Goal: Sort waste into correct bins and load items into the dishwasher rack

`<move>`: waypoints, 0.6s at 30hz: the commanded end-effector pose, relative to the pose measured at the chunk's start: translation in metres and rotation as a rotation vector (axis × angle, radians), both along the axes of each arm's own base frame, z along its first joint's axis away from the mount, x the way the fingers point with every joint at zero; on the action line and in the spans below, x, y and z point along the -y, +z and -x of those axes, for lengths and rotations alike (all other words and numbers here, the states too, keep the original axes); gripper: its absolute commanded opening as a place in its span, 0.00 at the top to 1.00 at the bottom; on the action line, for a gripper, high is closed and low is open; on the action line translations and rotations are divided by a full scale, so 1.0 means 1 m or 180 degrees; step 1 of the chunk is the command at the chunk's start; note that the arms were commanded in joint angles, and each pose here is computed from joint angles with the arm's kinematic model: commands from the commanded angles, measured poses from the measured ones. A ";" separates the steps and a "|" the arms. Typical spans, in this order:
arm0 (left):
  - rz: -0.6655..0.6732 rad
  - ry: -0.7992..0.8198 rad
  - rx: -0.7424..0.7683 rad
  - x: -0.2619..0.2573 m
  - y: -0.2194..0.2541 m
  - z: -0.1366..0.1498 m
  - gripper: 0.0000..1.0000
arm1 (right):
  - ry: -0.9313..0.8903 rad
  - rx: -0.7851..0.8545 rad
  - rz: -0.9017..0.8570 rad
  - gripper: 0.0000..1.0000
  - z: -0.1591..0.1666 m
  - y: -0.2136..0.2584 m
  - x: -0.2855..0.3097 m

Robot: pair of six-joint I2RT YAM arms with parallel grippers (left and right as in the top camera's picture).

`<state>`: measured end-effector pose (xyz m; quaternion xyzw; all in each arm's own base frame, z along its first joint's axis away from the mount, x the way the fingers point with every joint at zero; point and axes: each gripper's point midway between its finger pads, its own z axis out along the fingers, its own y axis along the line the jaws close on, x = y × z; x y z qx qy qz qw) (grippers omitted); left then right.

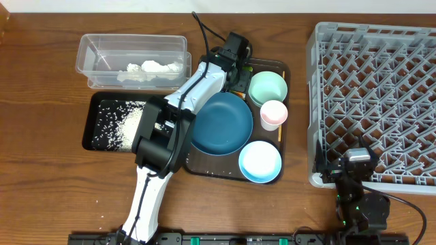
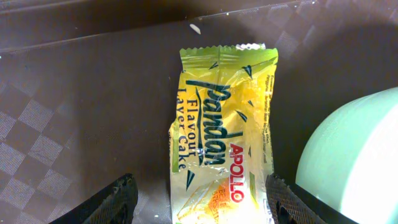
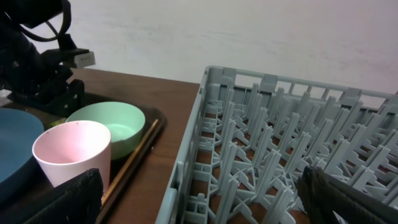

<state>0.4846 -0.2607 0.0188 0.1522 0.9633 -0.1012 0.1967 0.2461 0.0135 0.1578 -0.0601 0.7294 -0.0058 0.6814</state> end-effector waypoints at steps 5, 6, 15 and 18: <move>-0.0114 -0.0018 -0.0163 -0.005 -0.027 0.006 0.32 | 0.0018 -0.0003 -0.0013 0.01 0.000 -0.001 -0.002; -0.0122 -0.0018 -0.0181 -0.005 -0.029 0.007 0.32 | 0.0018 -0.0003 -0.0013 0.01 0.000 -0.001 -0.002; -0.0119 -0.0014 -0.0173 -0.005 -0.031 0.006 0.75 | 0.0018 -0.0003 -0.0013 0.01 0.000 -0.001 -0.002; -0.0107 -0.0015 -0.0148 -0.005 -0.027 0.004 0.89 | 0.0018 -0.0003 -0.0013 0.01 0.000 -0.001 -0.002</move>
